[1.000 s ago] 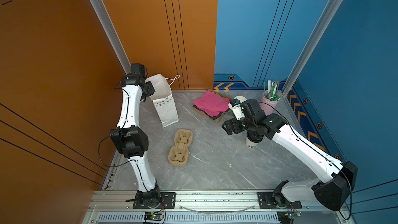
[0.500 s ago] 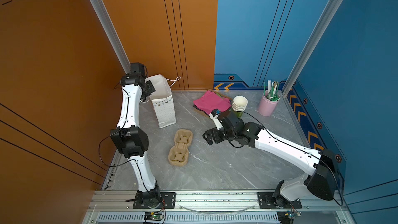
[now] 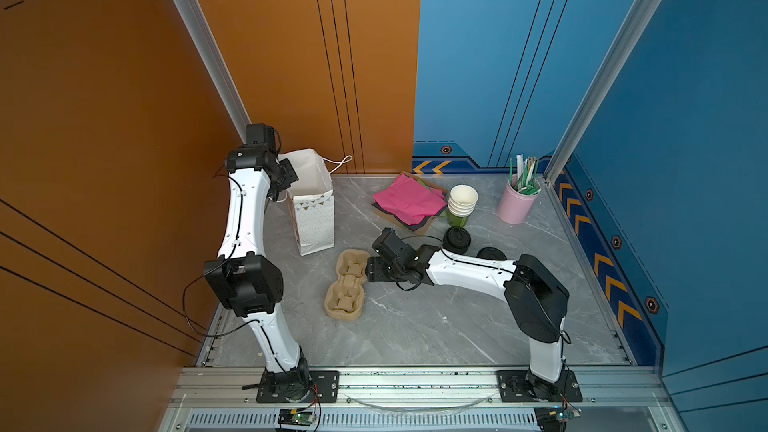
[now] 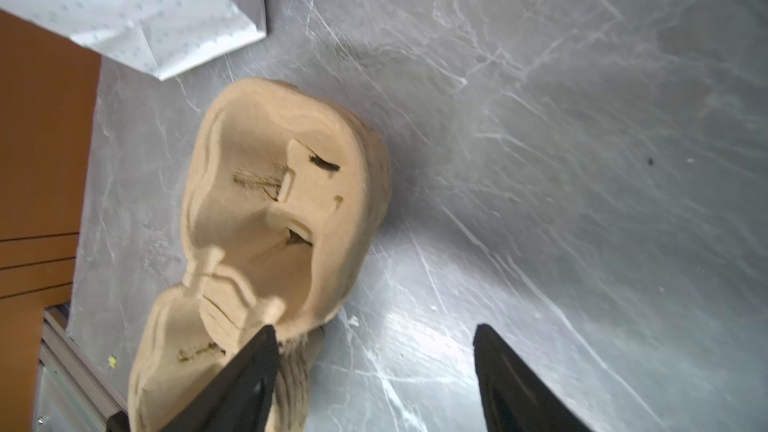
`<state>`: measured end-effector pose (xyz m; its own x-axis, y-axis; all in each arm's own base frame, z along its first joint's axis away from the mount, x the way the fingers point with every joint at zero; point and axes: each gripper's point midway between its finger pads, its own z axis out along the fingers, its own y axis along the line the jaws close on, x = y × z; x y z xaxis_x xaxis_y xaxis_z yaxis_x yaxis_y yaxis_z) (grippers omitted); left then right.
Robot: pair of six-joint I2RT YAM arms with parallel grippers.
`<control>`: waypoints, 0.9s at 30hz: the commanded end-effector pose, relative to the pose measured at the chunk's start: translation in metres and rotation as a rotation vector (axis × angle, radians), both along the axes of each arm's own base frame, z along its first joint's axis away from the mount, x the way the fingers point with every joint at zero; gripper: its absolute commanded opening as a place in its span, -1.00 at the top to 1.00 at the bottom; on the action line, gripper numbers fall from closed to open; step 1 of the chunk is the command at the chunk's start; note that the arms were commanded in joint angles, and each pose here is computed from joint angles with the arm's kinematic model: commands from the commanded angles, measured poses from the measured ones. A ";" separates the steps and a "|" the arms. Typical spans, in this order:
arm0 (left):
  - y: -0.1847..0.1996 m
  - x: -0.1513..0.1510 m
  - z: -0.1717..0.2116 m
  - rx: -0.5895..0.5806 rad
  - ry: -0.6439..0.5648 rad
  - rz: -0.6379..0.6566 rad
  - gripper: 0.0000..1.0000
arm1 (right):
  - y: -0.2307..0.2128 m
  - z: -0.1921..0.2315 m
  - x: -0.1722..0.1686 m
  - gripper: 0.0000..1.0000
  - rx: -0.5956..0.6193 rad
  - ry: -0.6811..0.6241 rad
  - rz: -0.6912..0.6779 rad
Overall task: Pack the takeout coffee
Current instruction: 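Lower the right gripper onto the tan pulp carrier's divider and close it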
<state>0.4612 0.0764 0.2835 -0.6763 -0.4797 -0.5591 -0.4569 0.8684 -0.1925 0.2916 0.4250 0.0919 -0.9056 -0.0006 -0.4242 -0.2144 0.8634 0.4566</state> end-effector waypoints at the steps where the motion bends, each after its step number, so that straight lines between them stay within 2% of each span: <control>1: -0.001 -0.012 0.009 -0.006 -0.010 -0.018 1.00 | 0.020 0.008 0.014 -0.45 0.073 -0.007 -0.052; 6: 0.001 -0.024 0.009 -0.012 -0.030 -0.010 1.00 | 0.022 -0.008 0.021 -0.34 0.004 0.001 -0.061; 10: 0.000 -0.033 0.009 -0.027 -0.055 0.000 1.00 | 0.020 -0.026 0.024 -0.15 -0.054 0.004 -0.069; 18: -0.005 -0.046 0.008 -0.043 -0.067 -0.003 1.00 | 0.020 -0.033 0.034 0.21 -0.150 -0.033 -0.038; 23: -0.007 -0.053 0.008 -0.048 -0.078 -0.004 1.00 | 0.010 -0.034 0.040 0.52 -0.189 -0.040 -0.013; 27: -0.014 -0.058 0.007 -0.084 -0.090 -0.014 1.00 | -0.001 -0.026 0.044 0.62 -0.203 -0.037 0.036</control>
